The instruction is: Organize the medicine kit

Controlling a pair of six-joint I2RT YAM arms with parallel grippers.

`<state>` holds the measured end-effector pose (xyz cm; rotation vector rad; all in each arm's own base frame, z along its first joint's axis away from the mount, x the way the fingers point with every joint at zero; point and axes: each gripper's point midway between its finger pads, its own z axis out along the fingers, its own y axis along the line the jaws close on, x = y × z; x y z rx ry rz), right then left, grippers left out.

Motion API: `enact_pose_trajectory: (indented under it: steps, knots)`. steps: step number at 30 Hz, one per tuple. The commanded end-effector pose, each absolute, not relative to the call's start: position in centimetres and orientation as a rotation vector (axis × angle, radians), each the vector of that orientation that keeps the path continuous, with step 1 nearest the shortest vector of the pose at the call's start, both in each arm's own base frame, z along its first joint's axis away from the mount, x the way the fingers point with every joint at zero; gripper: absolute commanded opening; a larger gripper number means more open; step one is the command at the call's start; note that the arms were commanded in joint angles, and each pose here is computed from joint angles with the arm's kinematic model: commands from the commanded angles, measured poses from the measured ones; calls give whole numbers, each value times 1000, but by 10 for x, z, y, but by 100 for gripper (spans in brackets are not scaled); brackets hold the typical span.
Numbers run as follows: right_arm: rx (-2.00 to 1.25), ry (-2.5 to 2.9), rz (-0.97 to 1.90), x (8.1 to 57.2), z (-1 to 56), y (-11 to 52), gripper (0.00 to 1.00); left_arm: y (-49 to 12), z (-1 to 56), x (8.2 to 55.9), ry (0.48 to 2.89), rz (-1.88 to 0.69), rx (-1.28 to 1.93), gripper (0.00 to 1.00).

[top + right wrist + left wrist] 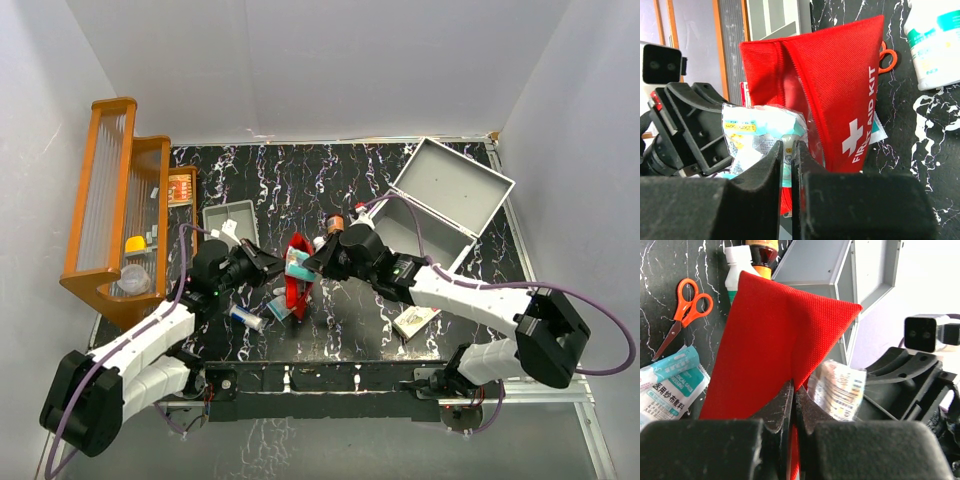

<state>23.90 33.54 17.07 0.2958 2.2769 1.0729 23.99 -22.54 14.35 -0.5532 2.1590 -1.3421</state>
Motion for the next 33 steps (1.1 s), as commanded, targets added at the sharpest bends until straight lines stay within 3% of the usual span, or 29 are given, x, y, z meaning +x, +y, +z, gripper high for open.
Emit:
enact_pose_trajectory:
  steps: [1,18,33]
  knots:
    - [308,2253,1144,243,177,346,0,-227,156,241,2107,-1387,-567,0]
    - [576,2338,1070,250,144,334,0,-235,135,251,2182,-1398,-736,0]
    - [720,2379,978,258,129,332,0,-229,120,247,2272,-1281,-683,0]
